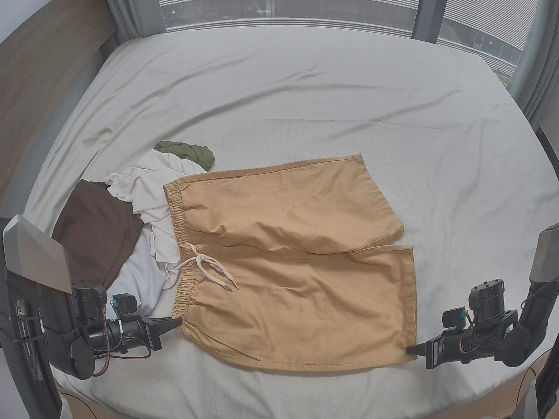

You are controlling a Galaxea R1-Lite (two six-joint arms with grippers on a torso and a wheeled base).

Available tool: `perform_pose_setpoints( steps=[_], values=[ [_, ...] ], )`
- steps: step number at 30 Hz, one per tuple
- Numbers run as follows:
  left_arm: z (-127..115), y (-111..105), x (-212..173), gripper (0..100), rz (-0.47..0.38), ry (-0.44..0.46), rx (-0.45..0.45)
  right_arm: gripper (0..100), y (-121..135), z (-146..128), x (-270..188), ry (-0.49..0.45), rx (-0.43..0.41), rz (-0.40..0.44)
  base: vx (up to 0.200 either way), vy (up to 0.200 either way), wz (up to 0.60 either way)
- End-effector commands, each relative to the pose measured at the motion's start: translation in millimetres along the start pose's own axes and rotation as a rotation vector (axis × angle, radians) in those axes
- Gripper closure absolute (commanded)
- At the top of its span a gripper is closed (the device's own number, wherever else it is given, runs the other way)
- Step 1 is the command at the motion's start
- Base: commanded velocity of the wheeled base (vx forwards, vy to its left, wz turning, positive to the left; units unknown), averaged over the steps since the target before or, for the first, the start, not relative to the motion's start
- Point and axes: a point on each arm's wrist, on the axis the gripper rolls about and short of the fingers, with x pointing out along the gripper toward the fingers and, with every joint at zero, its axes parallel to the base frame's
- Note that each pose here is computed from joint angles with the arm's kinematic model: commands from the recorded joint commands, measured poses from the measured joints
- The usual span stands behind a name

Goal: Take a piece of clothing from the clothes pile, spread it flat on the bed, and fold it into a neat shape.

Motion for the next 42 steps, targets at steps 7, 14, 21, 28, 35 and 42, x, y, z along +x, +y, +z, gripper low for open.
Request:
perform_pose_setpoints(
  steps=[7,14,21,28,35,42],
  values=[
    [-3.4,-8.1,-9.9,100,-0.007,0.018,-0.035,100,1.3,-3.3,-1.7,0.012,-0.001,0.002,0.0,0.0,0.0],
    [-8.2,-22.5,-29.3,100,-0.038,0.044,-0.105,100,4.4,-11.5,-4.6,0.055,-0.003,0.005,0.0,0.0,0.0],
    [-19.8,-21.6,-32.3,100,-0.021,0.125,-0.143,100,8.8,-16.4,-12.7,0.108,-0.026,0.005,0.0,0.0,0.0],
    [-29.7,-18.8,-38.8,100,-0.004,0.204,-0.116,100,12.9,-19.4,-16.1,0.136,-0.044,0.02,0.0,0.0,0.0],
    [-29.3,-19.5,-41.8,100,-0.003,0.21,-0.113,100,13.1,-22.0,-17.4,0.142,-0.076,0.025,0.0,0.0,0.0],
    [-16.0,-23.1,-39.0,100,-0.041,0.113,-0.052,100,15.7,-2.4,-18.2,0.026,-0.102,0.136,0.0,0.0,0.0]
  ],
)
